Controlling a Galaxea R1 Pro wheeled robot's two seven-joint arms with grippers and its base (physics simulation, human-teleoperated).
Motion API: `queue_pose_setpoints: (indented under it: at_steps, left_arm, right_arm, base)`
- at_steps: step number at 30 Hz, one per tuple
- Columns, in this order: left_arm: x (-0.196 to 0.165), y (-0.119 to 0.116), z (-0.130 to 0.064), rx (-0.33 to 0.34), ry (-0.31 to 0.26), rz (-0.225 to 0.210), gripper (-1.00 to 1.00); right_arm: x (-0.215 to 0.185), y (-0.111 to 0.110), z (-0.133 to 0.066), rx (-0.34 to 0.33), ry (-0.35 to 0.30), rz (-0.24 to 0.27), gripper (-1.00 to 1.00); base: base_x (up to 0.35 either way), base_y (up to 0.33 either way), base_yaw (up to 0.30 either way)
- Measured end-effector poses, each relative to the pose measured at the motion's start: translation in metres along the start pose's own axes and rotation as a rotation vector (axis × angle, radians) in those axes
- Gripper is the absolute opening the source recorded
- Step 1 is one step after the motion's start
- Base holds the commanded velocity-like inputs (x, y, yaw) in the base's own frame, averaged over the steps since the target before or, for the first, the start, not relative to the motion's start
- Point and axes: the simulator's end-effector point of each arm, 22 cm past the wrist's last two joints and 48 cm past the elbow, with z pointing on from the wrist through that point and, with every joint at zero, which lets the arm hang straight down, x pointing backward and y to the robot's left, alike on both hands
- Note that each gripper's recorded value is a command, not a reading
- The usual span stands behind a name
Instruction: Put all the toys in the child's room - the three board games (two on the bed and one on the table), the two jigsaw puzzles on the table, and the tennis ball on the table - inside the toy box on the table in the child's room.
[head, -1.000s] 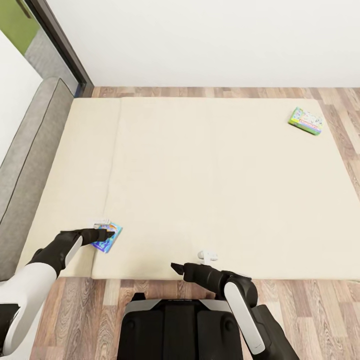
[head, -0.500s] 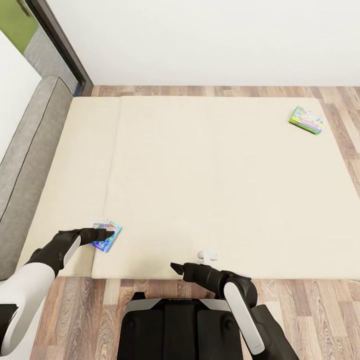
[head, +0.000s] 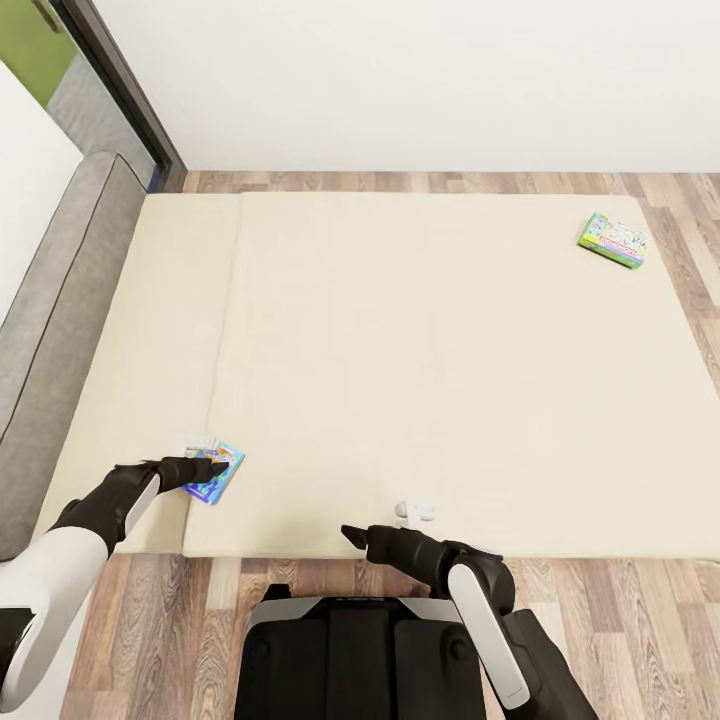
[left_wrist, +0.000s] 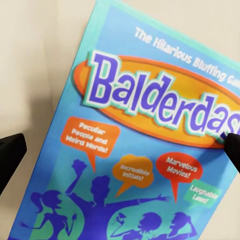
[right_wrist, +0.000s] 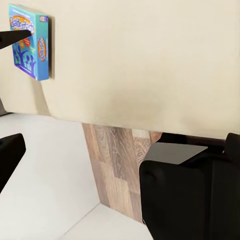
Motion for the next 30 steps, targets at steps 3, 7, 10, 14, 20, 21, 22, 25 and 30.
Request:
queue_pose_setpoints:
  at_steps: [3, 7, 10, 14, 20, 21, 22, 25, 30]
  left_arm:
    - [0.0000, 0.0000, 0.0000, 0.000, 0.000, 0.001, 1.00]
    - [0.0000, 0.0000, 0.0000, 0.000, -0.001, 0.001, 1.00]
    - [-0.0001, 0.0000, 0.0000, 0.000, -0.001, 0.001, 1.00]
    - [0.0001, 0.0000, 0.0000, 0.001, -0.001, 0.000, 1.00]
    - [0.0001, 0.0001, 0.0001, 0.001, -0.002, -0.002, 1.00]
    - [0.0002, 0.0001, 0.0001, 0.001, -0.002, -0.002, 1.00]
    - [0.0002, 0.0001, 0.0001, 0.001, -0.002, -0.002, 1.00]
    - [0.0001, 0.0001, 0.0000, 0.001, -0.002, -0.002, 1.00]
    - [0.0001, 0.0001, 0.0000, 0.001, -0.002, -0.002, 1.00]
  right_arm:
    - [0.0003, -0.0005, 0.0000, 0.001, 0.001, 0.002, 1.00]
    - [0.0005, -0.0010, 0.0000, 0.001, 0.002, 0.002, 1.00]
    - [0.0007, -0.0007, 0.0001, 0.001, 0.002, 0.001, 1.00]
    - [0.0008, -0.0004, 0.0002, 0.000, 0.003, 0.001, 1.00]
    - [0.0009, -0.0008, 0.0001, 0.001, 0.003, 0.001, 1.00]
    - [0.0009, -0.0008, 0.0001, 0.001, 0.003, 0.001, 1.00]
    - [0.0009, -0.0009, 0.0001, 0.001, 0.003, 0.001, 1.00]
    - [0.0007, -0.0012, 0.0000, 0.002, 0.002, 0.000, 1.00]
    - [0.0006, -0.0016, -0.0001, 0.002, 0.002, -0.001, 1.00]
  base:
    - [0.000, 0.000, 0.000]
    - [0.000, 0.000, 0.000]
    - [0.000, 0.000, 0.000]
    - [0.000, 0.000, 0.000]
    - [0.000, 0.000, 0.000]
    - [0.000, 0.000, 0.000]
    - [0.000, 0.000, 0.000]
    - [0.000, 0.000, 0.000]
    - [0.000, 0.000, 0.000]
